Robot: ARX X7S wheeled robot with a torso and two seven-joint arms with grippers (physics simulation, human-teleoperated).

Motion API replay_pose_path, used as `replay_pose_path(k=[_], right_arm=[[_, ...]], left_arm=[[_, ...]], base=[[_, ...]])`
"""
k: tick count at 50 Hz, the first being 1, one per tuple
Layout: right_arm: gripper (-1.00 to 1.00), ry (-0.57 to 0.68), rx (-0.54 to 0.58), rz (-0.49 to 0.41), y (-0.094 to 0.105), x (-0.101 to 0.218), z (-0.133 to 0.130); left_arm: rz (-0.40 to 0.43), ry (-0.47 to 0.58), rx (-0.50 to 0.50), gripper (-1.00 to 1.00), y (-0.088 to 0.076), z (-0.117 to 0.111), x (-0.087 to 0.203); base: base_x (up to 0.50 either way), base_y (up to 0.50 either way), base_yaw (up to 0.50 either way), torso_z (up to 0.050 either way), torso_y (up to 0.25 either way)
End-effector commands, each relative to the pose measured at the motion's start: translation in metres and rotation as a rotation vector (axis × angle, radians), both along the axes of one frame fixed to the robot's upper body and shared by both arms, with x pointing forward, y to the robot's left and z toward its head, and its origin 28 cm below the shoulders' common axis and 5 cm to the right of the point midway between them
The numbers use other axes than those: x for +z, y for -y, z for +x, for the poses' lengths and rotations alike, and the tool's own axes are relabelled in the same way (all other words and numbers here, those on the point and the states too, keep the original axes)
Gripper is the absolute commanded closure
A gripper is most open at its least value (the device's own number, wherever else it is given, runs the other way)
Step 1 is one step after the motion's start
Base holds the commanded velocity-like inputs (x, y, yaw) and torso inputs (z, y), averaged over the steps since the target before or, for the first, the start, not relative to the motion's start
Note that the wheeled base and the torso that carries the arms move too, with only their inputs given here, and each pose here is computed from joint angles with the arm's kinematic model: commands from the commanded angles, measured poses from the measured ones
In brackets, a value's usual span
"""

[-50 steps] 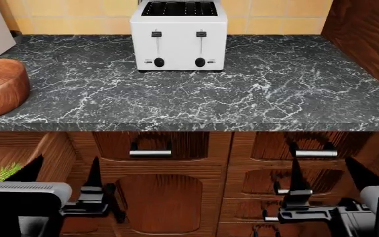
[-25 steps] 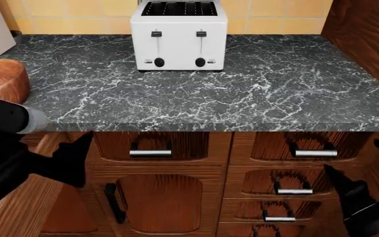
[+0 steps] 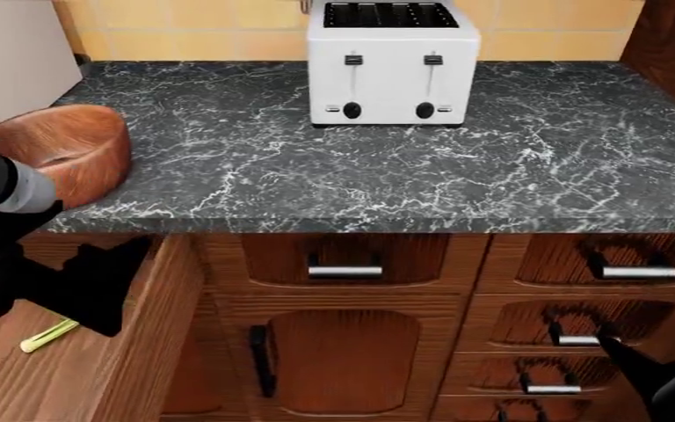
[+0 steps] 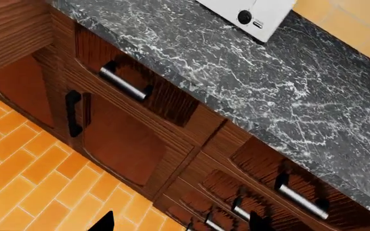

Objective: Place the bar in the bowl and close the drawer.

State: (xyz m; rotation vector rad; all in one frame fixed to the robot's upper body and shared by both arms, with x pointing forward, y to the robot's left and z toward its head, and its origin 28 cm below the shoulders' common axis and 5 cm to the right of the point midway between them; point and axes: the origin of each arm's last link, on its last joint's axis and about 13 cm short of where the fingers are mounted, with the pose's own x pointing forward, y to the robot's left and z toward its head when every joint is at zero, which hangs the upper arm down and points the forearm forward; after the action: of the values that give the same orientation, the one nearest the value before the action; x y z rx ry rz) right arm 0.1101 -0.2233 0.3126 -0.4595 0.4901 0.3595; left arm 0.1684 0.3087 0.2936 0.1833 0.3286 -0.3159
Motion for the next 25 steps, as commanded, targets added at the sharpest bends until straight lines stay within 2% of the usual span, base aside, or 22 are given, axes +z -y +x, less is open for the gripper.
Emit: replay_pose_path(k=[1,12,25], right_arm=[[-1.0,-0.005,0.018,-0.031,0.0001,0.0046,-0.0062],[-1.0,-0.005,-0.004,-0.05,0.0004,0.0026,-0.0055],[-1.0,0.001,-0.017,-0.061,-0.0001,0.0022,-0.0064]], left_arm=[[0.008,-0.013,-0.015,-1.0,-0.0024,-0.0028,0.0019],[0.009,-0.013,-0.012,-1.0,-0.0029,-0.0029,0.0021],[0.005,-0.014,-0.009,-1.0,-0.0042,-0.0041,0.0013]], base=[[0.0,0.5,0.0,0.0,0.0],[0.0,0.5,0.0,0.0,0.0],[-0.1,0.5,0.0,0.0,0.0]])
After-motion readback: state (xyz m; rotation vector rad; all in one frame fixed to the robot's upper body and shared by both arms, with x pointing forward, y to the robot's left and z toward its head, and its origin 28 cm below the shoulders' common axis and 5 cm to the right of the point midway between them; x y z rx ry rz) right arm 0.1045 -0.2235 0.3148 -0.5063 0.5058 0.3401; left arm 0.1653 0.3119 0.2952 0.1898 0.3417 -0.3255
